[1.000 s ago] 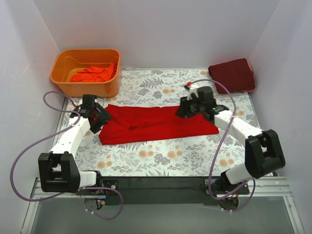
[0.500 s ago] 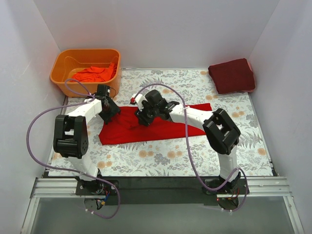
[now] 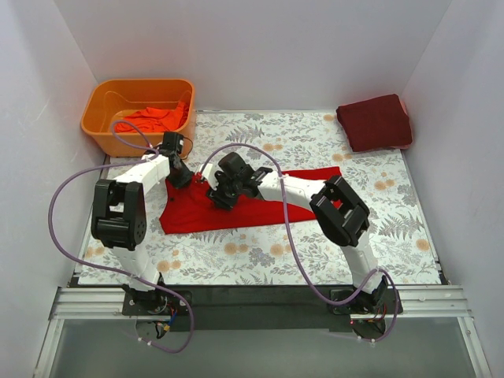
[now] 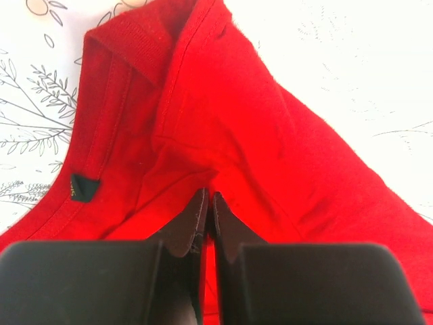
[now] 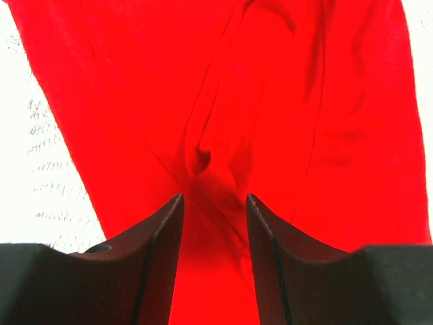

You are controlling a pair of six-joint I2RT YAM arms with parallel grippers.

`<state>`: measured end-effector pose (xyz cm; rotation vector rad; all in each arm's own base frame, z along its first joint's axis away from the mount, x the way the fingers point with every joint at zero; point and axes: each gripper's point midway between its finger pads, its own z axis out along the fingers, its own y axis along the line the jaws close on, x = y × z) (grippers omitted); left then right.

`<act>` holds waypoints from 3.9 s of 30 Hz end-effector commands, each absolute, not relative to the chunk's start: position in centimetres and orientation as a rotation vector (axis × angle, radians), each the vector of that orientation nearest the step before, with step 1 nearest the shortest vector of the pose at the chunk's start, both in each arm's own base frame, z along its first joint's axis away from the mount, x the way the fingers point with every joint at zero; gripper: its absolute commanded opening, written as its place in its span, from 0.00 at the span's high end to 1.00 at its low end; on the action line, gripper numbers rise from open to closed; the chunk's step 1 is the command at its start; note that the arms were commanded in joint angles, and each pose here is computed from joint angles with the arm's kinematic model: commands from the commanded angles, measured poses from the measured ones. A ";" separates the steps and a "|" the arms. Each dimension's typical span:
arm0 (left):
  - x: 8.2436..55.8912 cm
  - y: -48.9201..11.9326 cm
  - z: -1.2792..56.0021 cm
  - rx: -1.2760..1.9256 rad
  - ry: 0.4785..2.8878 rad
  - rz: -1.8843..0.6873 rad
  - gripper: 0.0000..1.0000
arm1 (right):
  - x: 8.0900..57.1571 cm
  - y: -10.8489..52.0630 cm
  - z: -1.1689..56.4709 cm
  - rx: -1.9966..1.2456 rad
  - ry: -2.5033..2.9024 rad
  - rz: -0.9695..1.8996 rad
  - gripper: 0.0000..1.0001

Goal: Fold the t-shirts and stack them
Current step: Fold the tshirt

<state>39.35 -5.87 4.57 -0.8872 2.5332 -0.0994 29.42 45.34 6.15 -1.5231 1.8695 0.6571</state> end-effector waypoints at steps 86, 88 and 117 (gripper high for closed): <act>38.3 -8.2 1.1 -0.651 2.715 0.083 0.32 | 10.2 17.0 0.8 -0.685 3.082 0.460 0.47; 39.6 -9.4 -0.1 -0.593 2.745 0.073 0.31 | 8.8 18.5 1.8 -0.740 3.056 0.500 0.47; 31.4 -11.5 21.2 -0.379 2.230 -0.455 0.19 | 37.7 45.3 9.5 -0.895 2.144 1.095 0.59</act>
